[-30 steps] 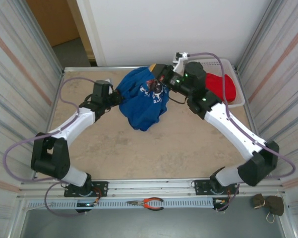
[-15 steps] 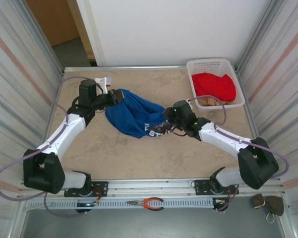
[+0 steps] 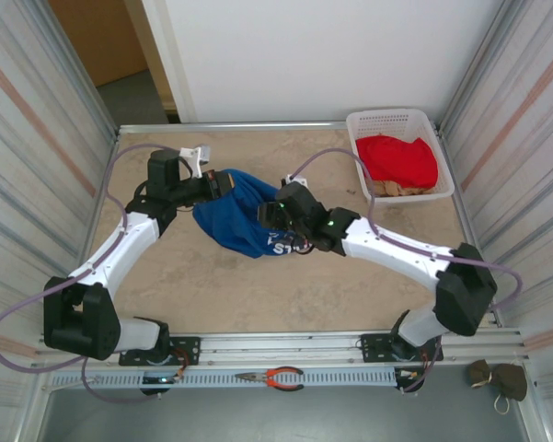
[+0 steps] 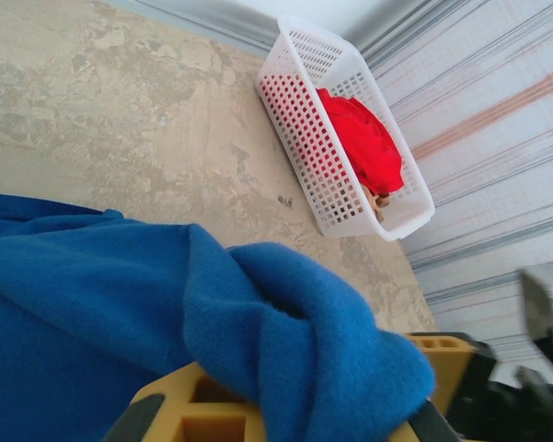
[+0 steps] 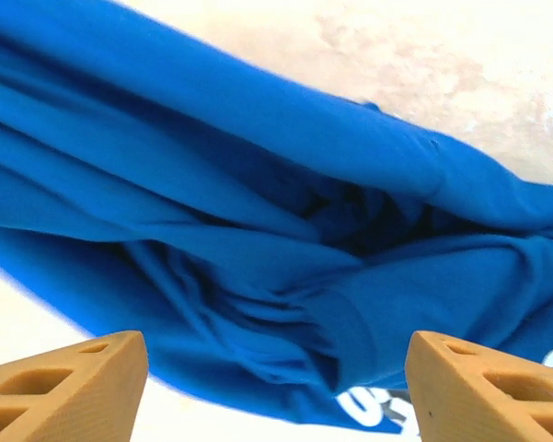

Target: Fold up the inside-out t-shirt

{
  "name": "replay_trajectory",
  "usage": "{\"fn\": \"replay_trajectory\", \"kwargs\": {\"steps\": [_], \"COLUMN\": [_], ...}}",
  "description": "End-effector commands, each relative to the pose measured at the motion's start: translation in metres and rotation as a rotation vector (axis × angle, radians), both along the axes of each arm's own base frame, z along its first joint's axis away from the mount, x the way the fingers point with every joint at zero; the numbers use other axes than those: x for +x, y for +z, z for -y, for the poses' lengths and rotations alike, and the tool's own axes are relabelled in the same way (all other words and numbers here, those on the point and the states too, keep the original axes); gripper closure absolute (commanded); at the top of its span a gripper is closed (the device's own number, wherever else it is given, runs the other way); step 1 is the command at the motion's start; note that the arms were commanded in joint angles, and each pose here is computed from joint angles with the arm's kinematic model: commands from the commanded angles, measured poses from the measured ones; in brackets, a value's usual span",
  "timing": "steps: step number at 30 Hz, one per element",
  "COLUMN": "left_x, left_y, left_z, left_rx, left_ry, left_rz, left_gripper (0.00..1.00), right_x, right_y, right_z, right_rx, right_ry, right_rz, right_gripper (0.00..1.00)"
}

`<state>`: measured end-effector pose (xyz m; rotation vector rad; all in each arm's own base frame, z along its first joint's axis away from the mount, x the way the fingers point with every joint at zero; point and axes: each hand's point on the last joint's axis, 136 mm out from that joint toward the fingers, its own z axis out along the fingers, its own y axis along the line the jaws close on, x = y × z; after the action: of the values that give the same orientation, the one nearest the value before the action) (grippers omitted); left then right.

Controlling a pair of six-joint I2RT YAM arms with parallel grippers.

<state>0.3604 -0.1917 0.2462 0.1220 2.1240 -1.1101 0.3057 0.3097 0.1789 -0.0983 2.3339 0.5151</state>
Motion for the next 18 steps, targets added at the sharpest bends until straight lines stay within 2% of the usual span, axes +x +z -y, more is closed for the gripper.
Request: {"fn": "replay_trajectory", "kwargs": {"steps": [1,3,4,5,7,8,11,14,18], "left_x": [-0.003,-0.002,-0.001,0.000,0.003,0.006,0.016,0.028,0.041], "left_y": [0.026,0.024,0.022,0.020,0.013,0.007,-0.020,-0.051,-0.081], "left_z": [0.003,0.002,0.001,0.000,0.000,-0.003,-0.017,-0.039,-0.058], "left_rx": [-0.022,-0.020,-0.019,-0.022,-0.032,-0.032,-0.021,-0.027,-0.020], "left_ry": [-0.034,-0.022,-0.016,-0.009,-0.002,0.008,0.062,0.139,0.185], "left_rz": [0.065,0.057,0.051,0.044,0.016,-0.003,-0.079,-0.165,-0.236], "left_gripper": [1.00,1.00,1.00,1.00,1.00,1.00,1.00,1.00,1.00], "right_x": [0.013,0.021,0.024,0.027,0.032,0.034,0.028,0.014,-0.003], "right_y": [-0.035,-0.053,-0.059,-0.065,-0.064,-0.057,-0.014,0.039,0.088], "right_z": [0.013,0.010,0.009,0.007,0.009,0.012,0.019,0.028,0.047], "right_rx": [-0.140,-0.163,-0.168,-0.174,-0.178,-0.165,-0.068,0.075,0.256], "right_ry": [-0.011,-0.003,0.002,0.011,0.018,0.020,0.037,0.069,0.065], "right_rz": [-0.031,-0.066,-0.079,-0.091,-0.094,-0.086,-0.040,0.007,0.056], "right_gripper": [0.27,0.30,0.34,0.45,0.89,1.00,1.00,1.00,1.00]}}
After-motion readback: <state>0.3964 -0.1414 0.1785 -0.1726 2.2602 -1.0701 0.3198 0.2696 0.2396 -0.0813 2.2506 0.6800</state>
